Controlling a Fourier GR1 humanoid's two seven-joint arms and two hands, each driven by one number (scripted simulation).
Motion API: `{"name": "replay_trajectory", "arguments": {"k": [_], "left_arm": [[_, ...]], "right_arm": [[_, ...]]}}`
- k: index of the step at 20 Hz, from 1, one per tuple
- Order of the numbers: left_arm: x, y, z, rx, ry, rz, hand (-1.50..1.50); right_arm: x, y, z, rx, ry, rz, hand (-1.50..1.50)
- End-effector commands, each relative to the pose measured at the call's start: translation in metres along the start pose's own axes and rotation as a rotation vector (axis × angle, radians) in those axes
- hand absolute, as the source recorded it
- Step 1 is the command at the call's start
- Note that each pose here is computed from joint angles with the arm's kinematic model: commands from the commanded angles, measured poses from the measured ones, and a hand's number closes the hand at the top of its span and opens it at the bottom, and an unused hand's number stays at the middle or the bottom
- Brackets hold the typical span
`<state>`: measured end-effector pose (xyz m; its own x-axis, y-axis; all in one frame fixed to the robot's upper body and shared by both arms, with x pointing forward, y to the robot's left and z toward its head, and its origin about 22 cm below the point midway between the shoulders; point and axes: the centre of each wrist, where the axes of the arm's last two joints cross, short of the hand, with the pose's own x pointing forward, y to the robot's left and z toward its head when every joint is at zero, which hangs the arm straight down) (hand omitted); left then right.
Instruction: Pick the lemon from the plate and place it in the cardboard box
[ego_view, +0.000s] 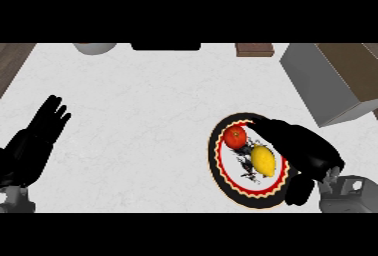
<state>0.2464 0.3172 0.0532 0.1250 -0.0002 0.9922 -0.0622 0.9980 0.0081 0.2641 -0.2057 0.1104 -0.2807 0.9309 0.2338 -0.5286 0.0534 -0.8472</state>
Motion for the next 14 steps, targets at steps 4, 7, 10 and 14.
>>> {"name": "replay_trajectory", "arguments": {"k": [4,7,10,14], "left_arm": [[0.004,0.005,-0.002,0.011,0.003,0.001,0.00],[0.001,-0.001,-0.010,0.007,0.015,0.020,0.00],[0.027,0.008,0.004,-0.007,0.004,0.002,0.00],[0.004,-0.010,-0.008,0.004,0.011,0.003,0.00]], "right_arm": [[0.033,0.010,-0.009,0.016,0.041,0.066,-1.50],[0.007,0.001,-0.013,0.030,0.055,0.061,-1.50],[-0.001,0.025,-0.034,0.031,0.062,0.059,-1.50],[0.002,0.011,-0.027,0.062,0.094,0.081,-1.50]]}}
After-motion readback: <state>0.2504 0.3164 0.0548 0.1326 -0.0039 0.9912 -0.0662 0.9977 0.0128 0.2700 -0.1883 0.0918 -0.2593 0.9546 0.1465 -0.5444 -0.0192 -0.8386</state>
